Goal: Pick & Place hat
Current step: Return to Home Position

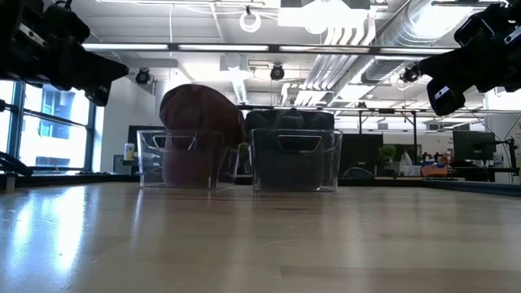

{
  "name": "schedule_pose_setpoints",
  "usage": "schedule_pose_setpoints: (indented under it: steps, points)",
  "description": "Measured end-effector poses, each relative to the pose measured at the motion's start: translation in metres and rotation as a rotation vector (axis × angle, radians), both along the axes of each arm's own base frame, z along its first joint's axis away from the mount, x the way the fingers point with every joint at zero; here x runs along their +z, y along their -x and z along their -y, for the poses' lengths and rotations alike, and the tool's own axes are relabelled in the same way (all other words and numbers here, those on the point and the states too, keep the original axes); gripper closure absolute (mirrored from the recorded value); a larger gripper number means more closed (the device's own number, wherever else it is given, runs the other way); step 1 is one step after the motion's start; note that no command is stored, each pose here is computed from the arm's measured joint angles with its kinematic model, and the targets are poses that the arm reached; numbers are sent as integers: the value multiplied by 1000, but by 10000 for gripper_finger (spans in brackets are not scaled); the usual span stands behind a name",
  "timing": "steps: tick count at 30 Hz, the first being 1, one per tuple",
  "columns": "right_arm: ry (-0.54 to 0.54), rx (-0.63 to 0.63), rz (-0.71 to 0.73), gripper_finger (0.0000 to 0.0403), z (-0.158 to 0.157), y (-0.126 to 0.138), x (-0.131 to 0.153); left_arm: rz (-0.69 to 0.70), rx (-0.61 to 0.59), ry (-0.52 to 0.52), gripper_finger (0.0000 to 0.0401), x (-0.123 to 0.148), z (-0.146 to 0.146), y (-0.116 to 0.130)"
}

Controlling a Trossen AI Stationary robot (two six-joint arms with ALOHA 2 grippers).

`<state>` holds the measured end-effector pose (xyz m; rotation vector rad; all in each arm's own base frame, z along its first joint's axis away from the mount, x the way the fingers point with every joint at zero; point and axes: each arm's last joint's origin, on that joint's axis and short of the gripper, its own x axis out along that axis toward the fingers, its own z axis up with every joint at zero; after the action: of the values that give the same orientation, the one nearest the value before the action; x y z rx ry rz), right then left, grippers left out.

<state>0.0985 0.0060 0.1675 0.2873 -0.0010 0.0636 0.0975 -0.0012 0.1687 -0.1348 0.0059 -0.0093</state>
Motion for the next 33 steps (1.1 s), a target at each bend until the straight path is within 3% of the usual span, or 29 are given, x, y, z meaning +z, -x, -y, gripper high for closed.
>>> schedule_pose_setpoints:
  steps: [33]
  points:
    - [-10, -13, 10, 391, 0, 1, 1, 1, -46, 1, 400, 0, 1, 0]
